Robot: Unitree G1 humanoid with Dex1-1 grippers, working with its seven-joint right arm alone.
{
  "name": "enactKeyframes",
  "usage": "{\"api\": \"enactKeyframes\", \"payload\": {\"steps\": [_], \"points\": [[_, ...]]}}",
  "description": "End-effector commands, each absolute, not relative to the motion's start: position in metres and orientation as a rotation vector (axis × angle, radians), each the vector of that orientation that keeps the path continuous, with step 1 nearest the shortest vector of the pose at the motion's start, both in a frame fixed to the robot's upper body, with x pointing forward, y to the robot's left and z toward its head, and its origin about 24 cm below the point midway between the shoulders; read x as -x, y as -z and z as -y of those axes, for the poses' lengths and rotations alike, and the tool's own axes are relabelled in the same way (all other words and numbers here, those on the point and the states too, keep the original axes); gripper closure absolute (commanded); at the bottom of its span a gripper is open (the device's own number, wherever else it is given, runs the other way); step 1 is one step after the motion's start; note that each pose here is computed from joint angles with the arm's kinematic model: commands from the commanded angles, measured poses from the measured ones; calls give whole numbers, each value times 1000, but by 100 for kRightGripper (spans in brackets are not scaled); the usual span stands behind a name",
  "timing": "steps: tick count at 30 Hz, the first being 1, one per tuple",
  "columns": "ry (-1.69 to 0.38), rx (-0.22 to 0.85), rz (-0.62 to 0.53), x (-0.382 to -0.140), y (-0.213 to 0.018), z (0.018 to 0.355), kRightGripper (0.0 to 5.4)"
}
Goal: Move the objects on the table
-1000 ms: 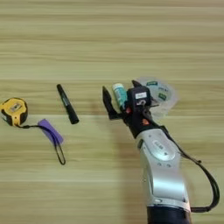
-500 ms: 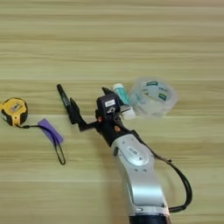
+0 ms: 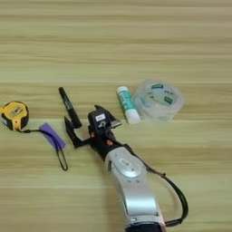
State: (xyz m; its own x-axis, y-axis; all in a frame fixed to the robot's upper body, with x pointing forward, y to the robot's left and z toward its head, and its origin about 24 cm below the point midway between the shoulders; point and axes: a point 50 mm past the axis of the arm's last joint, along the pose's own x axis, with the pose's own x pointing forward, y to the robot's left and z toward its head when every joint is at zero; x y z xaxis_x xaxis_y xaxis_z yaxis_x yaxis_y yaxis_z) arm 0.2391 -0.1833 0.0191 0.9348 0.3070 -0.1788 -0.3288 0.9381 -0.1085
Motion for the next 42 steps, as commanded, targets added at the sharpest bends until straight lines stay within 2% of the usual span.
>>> {"api": "enactKeyframes", "payload": {"steps": [1, 10, 19, 40, 42], "points": [[-320, 161, -67, -255, -38, 184, 2], [-333, 138, -115, -257, -27, 182, 2], [-325, 122, -131, -259, -22, 183, 142], [-318, 125, -132, -260, -20, 184, 389], [-300, 150, -117, -261, -22, 186, 408]]}}
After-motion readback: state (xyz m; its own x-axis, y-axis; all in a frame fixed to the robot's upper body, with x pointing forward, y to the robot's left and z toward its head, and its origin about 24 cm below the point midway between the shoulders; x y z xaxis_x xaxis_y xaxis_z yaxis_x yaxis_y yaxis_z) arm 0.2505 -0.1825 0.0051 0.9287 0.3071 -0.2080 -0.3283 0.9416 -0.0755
